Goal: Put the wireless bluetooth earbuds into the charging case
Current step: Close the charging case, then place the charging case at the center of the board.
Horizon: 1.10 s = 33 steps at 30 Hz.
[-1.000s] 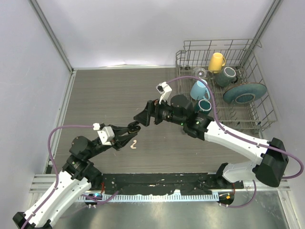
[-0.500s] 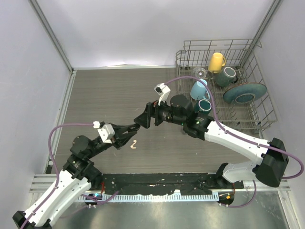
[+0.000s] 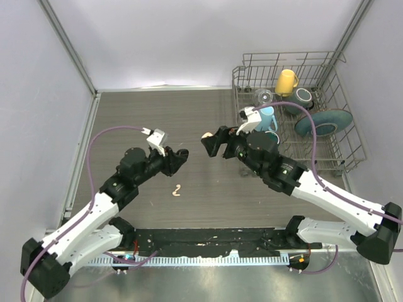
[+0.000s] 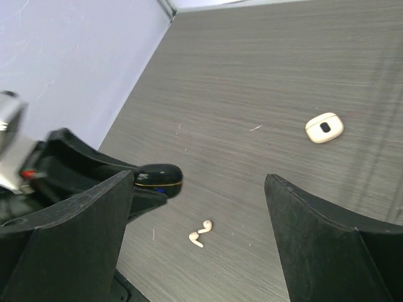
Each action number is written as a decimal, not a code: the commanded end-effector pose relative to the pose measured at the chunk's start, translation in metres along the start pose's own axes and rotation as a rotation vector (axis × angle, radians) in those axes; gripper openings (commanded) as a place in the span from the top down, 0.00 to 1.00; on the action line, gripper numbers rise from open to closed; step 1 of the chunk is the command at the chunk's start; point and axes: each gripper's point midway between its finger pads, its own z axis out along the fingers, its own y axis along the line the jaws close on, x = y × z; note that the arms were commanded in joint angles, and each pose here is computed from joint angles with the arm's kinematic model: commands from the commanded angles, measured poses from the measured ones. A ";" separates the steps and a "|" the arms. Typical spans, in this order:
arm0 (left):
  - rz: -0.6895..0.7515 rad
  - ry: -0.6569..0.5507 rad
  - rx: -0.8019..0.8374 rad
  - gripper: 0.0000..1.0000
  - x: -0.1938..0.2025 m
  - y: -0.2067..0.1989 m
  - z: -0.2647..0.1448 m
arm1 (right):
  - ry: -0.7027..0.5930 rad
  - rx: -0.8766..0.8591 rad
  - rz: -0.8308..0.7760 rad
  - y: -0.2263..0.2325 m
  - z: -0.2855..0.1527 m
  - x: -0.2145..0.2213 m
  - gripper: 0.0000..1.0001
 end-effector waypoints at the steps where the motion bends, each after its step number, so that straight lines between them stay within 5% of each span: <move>1: -0.112 0.040 -0.010 1.00 0.005 0.001 0.019 | -0.110 0.053 0.022 -0.010 -0.015 -0.026 0.10; 12: -0.387 0.120 0.009 1.00 0.035 0.056 0.039 | -0.162 0.010 0.003 -0.010 -0.045 -0.042 0.10; 17: -0.555 0.063 0.001 1.00 0.038 0.084 0.041 | -0.167 -0.005 0.003 -0.008 -0.050 -0.044 0.10; 33: -0.804 0.260 -0.076 0.98 0.102 0.122 0.070 | -0.142 -0.062 0.002 0.003 -0.052 -0.043 0.10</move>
